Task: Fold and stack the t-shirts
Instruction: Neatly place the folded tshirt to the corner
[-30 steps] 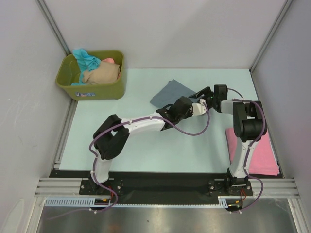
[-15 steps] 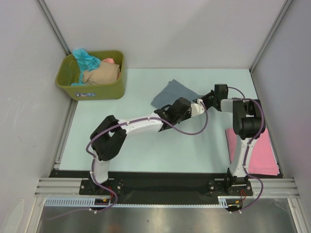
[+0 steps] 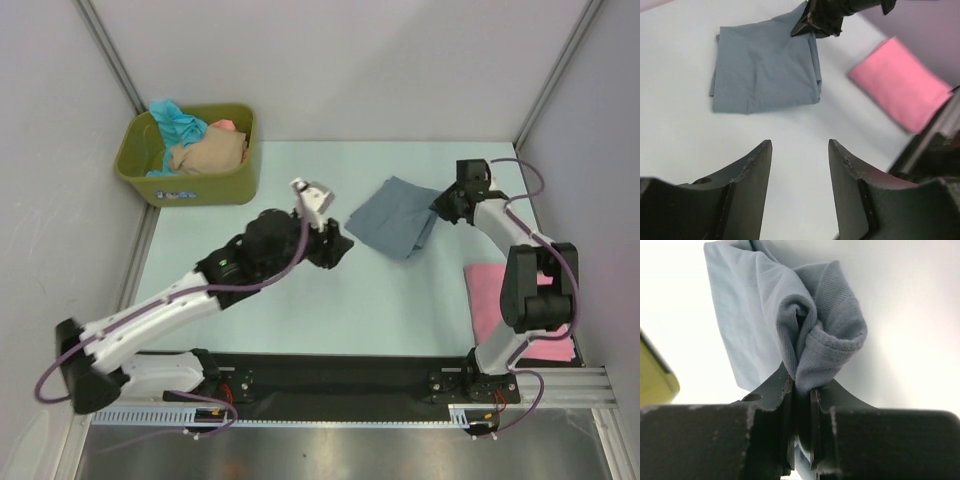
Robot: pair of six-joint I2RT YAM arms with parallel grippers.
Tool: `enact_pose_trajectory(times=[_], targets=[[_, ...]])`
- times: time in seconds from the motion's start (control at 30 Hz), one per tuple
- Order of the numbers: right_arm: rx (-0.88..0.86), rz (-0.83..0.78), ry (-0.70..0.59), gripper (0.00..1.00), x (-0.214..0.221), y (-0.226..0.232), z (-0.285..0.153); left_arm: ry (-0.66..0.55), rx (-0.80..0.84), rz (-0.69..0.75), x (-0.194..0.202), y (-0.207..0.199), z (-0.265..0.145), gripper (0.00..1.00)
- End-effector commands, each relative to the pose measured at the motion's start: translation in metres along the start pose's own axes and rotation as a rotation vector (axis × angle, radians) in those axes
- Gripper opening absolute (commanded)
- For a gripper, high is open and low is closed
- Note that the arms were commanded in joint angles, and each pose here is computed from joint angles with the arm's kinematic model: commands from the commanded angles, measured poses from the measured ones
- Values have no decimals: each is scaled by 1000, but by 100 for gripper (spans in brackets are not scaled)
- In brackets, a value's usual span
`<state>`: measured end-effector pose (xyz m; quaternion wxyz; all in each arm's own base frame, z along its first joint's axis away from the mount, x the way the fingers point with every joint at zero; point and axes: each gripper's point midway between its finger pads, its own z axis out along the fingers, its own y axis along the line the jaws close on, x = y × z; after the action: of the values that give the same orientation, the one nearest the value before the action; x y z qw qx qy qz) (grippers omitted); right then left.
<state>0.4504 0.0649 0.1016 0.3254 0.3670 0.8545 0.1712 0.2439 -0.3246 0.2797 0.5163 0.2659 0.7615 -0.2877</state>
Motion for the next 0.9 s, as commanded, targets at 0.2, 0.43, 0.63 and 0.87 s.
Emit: enact_pose_trajectory(times=[0.2, 0.43, 0.63, 0.87], targets=[[306, 33, -211, 0, -65, -85, -87, 77, 45, -261, 51, -6, -69, 54], [398, 58, -319, 0, -103, -121, -142, 118, 126, -203, 56, -17, -81, 54], [412, 60, -356, 0, -123, -135, -170, 121, 176, -169, 57, -24, -84, 53], [402, 81, -395, 0, -138, -129, -189, 143, 194, -128, 60, -25, -85, 53]])
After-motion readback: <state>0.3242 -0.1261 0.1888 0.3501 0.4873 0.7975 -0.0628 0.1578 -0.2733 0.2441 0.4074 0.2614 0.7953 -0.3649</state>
